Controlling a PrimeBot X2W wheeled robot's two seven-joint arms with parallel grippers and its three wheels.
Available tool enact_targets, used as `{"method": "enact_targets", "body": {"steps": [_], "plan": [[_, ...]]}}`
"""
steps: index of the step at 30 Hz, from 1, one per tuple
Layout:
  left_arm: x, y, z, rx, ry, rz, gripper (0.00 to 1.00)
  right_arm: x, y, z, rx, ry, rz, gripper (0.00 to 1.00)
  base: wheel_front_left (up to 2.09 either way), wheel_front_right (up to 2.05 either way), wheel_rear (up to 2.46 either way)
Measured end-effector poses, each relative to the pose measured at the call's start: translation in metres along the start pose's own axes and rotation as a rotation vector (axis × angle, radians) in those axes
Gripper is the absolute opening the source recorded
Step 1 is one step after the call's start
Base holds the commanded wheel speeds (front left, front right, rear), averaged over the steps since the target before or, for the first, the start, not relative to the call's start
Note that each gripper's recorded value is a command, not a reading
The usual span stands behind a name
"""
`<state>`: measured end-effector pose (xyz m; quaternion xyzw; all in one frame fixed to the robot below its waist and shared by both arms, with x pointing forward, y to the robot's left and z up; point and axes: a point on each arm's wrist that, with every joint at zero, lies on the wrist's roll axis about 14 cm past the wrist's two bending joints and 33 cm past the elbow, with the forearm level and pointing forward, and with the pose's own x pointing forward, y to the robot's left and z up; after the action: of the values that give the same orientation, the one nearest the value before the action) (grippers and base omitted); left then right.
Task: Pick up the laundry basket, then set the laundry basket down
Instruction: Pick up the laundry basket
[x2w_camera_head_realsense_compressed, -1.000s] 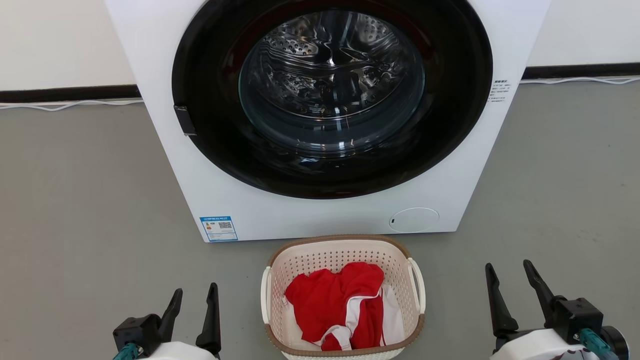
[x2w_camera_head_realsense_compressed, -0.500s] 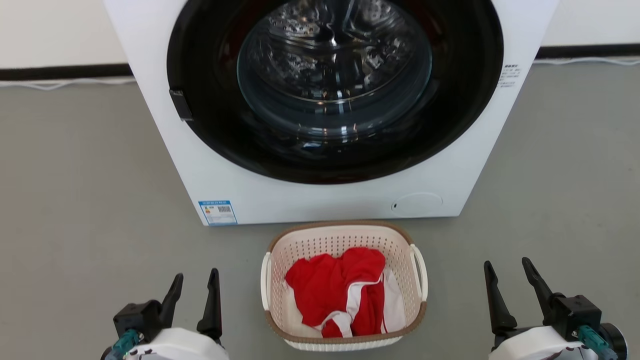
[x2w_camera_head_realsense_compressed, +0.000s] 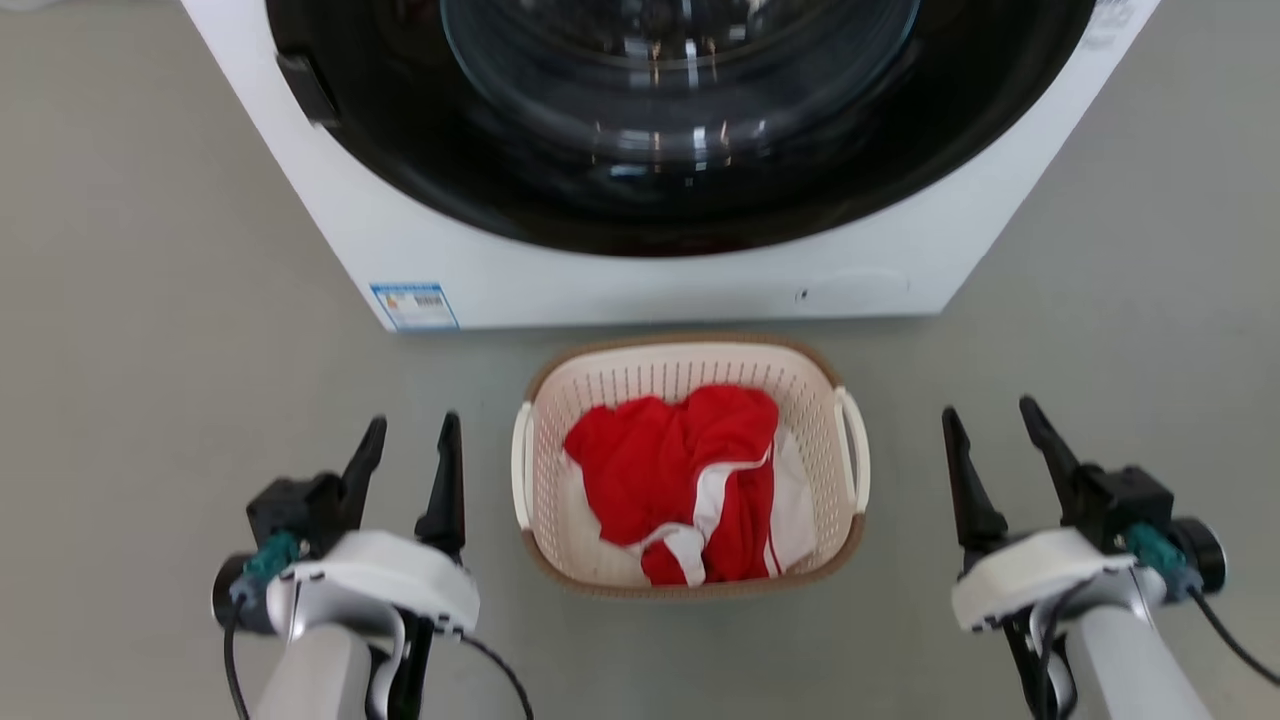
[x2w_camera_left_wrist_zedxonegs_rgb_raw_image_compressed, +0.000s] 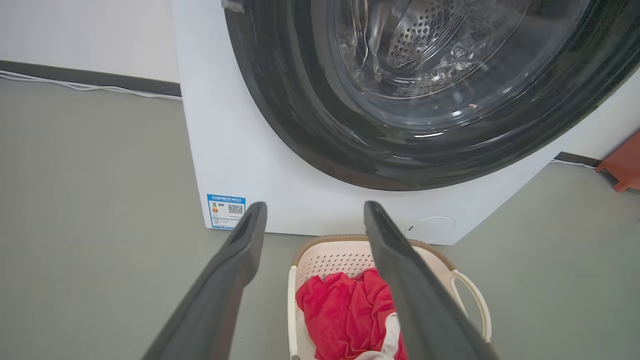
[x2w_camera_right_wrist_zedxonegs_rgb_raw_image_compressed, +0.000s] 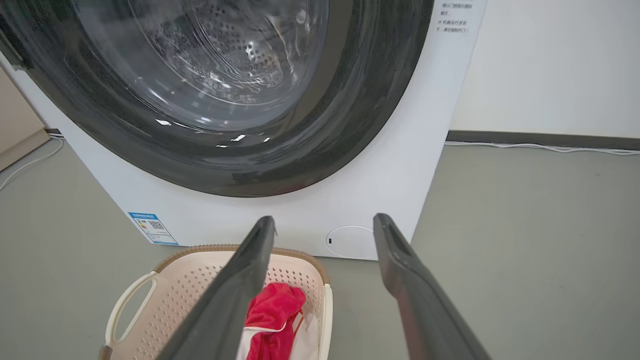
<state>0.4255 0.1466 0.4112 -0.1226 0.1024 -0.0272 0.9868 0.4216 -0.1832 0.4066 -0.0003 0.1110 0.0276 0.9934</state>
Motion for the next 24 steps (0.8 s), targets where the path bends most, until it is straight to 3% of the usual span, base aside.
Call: {"method": "enact_targets", "body": {"steps": [24], "plan": [[0.09,0.014,-0.117,0.015,0.307,-0.001,1.0,0.097,-0.003,-0.114,-0.051,0.289,0.043,1.0,0.0,0.0,0.0]]}}
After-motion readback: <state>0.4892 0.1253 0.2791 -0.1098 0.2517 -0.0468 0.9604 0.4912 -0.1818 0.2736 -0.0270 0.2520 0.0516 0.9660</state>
